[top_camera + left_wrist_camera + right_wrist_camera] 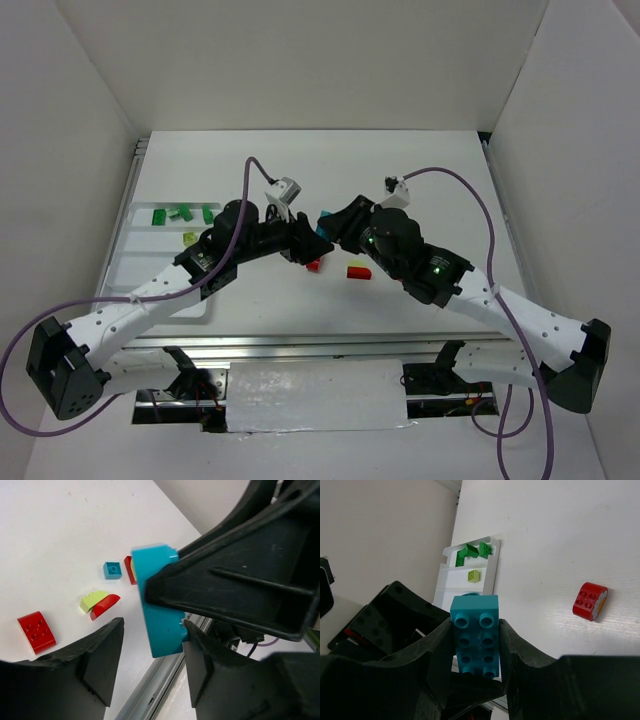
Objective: Sort the legos into containers by color
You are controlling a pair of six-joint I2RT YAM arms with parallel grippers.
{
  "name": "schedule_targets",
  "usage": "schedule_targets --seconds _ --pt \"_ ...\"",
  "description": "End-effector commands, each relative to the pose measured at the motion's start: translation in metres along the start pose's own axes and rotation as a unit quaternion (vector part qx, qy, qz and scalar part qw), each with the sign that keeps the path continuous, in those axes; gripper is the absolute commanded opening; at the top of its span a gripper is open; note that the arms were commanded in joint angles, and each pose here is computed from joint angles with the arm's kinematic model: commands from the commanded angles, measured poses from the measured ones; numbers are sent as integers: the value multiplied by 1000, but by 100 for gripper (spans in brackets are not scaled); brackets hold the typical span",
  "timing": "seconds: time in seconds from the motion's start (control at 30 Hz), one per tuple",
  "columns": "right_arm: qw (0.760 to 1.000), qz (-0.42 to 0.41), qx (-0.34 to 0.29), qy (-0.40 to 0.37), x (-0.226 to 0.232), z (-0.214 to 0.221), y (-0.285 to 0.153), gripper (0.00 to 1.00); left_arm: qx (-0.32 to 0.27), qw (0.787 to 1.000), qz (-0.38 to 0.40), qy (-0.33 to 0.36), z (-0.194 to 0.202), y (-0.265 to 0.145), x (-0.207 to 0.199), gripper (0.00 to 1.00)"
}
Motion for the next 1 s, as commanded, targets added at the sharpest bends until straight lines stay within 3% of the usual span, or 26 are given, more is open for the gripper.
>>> schedule_targets --seconds 0.0,0.13,0.37,0.4,0.43,0.47,0.53,0.67,0.73,0.8,0.83,0.87,0.97 --pt "999 -20 -24 17 15 -6 0 0 -63 997 42 18 -31 -7 -20 61" --pt "1000 -13 -24 13 15 -4 2 0 -66 997 45 20 -34 -9 -23 46" --pt "999 -30 -14 12 18 -1 3 1 -56 997 42 20 -34 -6 -21 0" --pt "999 -33 -9 10 15 2 4 5 -56 998 31 18 -34 -5 -19 0" --pt "999 -41 -5 9 15 3 4 14 -55 998 22 15 -34 -4 -17 0" --pt "998 -56 -2 14 18 2 2 61 -50 999 9 17 -33 -4 -15 0" --pt "998 -54 0 26 12 2 3 99 -58 997 -44 13 -35 -5 -6 0" --pt "999 -32 -11 37 -6 -12 2 100 -49 983 -175 -12 -31 -19 21 0" --pt "998 -10 -35 43 -23 -24 -2 100 -47 958 -279 -48 -26 -36 51 0" --pt "998 11 -51 47 -44 -34 -3 100 -38 917 -381 -112 -17 -61 86 0" --pt "997 6 -59 51 -48 -39 -10 100 -40 893 -426 -137 -10 -74 102 0" --pt "997 12 -56 49 -57 -38 -11 100 -50 853 -484 -188 -4 -95 125 0" --pt "996 20 -76 49 -71 -44 -19 100 -93 785 -555 -260 16 -136 161 0"
Point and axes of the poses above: each gripper's point midway between its finger pads, its own y axis out along the fingers, its own x axis along the line the jaws close on, z = x × y, the point moved 9 cm from there along -y, back along the fingers, and after that the axes turned 4 degrees about y, right-handed, at the moved point
